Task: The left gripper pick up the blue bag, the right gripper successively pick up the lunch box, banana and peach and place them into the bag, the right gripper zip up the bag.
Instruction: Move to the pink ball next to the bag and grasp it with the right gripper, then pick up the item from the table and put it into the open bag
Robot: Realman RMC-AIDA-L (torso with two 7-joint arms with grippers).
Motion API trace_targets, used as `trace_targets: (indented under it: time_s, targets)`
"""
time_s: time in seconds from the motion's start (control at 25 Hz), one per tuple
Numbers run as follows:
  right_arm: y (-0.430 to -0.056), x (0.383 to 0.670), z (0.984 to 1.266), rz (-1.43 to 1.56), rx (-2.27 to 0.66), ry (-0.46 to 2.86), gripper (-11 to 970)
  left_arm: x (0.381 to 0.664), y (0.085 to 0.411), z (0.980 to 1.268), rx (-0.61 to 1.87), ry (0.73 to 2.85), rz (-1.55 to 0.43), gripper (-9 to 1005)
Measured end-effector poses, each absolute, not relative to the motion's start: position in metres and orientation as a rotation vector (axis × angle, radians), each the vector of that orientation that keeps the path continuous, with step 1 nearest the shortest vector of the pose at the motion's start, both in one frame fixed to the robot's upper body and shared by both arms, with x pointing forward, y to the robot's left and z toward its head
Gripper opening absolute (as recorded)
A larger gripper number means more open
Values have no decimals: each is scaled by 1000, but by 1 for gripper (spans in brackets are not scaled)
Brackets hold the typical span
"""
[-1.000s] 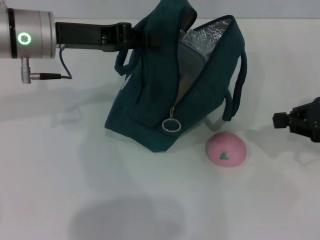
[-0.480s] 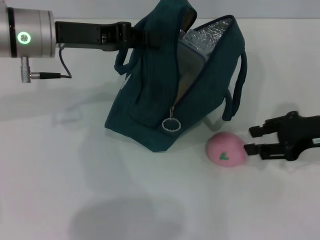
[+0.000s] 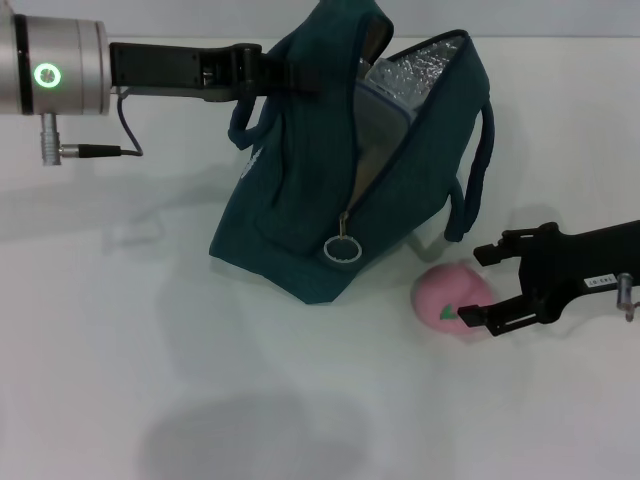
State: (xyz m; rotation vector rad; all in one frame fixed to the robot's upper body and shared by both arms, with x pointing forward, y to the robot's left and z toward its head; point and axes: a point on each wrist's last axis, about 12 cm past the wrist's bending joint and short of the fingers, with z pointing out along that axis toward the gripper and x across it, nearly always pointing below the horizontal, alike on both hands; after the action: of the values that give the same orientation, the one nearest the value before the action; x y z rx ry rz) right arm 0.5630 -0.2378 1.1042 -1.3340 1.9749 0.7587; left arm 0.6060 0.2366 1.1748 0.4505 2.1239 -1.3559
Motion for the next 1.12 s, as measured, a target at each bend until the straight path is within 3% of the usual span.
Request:
trace_targets:
  time_s: [0.28, 0.48, 0.92, 1.12]
  targets:
    - [-231, 566, 1102, 744, -1343, 1984, 885, 606, 237, 1175, 456, 2121, -1352, 54]
    - [-232, 567, 1102, 746, -1333, 1998, 815, 606, 237, 1175, 457, 2119, -1351, 53]
    - [-239, 567, 1102, 743, -1290, 2017, 357, 606, 236, 1175, 457, 2118, -1353, 54]
    - [-249, 565, 1105, 766, -1239, 2021, 263, 606, 236, 1175, 457, 2118, -1354, 54]
